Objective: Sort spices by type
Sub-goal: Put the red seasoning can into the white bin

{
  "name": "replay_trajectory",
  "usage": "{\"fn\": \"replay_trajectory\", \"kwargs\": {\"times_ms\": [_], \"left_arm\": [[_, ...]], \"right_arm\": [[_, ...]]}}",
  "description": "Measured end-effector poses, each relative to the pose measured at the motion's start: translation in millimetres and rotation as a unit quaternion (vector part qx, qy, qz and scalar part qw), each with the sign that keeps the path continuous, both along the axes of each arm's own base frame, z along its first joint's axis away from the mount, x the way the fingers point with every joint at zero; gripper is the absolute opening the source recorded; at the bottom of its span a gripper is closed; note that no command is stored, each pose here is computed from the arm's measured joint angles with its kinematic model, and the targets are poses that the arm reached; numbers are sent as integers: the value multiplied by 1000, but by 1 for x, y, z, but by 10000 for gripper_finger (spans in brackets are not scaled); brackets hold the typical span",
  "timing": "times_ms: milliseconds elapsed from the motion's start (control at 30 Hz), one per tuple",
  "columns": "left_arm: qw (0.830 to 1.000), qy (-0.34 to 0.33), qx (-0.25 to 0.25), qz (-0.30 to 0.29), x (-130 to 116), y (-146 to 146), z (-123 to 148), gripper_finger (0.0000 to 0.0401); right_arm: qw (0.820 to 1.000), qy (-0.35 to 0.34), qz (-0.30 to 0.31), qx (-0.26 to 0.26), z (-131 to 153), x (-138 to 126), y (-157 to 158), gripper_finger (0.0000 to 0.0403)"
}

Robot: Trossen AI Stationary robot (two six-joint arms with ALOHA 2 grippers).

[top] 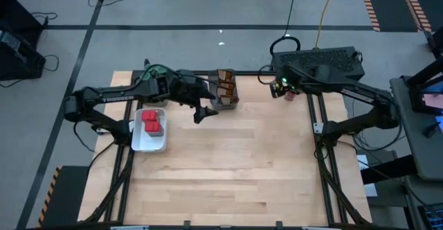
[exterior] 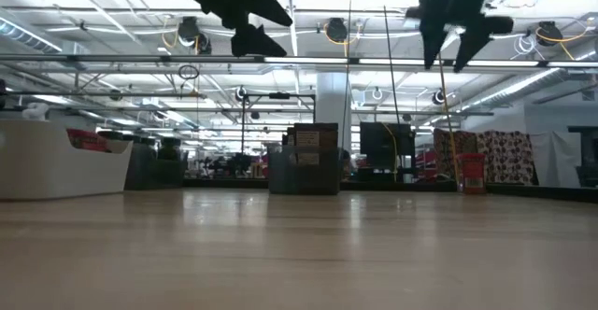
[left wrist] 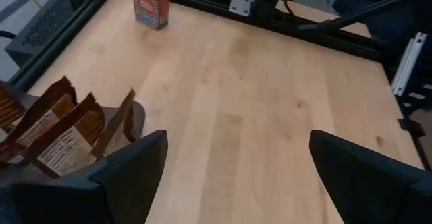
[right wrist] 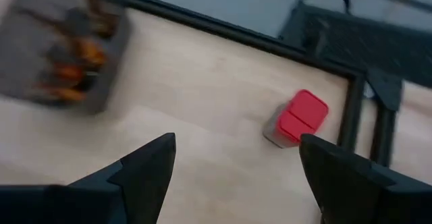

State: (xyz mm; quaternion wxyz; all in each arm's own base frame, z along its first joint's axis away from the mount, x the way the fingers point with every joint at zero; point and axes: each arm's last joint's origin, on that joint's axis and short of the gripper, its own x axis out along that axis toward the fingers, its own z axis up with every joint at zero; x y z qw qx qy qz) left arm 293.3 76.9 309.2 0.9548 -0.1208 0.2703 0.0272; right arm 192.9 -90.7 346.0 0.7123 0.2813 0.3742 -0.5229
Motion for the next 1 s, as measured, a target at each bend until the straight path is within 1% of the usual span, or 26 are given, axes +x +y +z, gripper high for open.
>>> {"fn": "replay_trajectory", "kwargs": {"times_ms": [167,233,300,400,500,633,867,1000], "left_arm": [[1000,-5,-2,-5,-2,-1,3,366],[1000,-9,-1,-5,-3,-2,5,366],[1000,-9,0,-5,-3,-2,5,366],[1000,-9,0,-6,-3,-2,5,366],[1000,-8,1,-6,-3,-2,5,366],[1000,-9,2,-9,-3,-3,5,366],[1000,-9,3,-11,-3,-4,5,366],[1000,-8,3,-11,-3,-4,4,366]], "right_arm": [[994,74,-74,42,-23,0,-30,299],[991,83,-90,47,-32,-2,-43,299],[990,78,-104,46,-41,-5,-55,299],[989,55,-123,64,-60,-11,-68,299],[983,58,-157,81,-81,-21,-74,299],[977,46,-193,83,-106,-30,-80,299],[974,6,-220,62,-129,-34,-84,299],[969,7,-239,58,-140,-40,-85,299]]}}
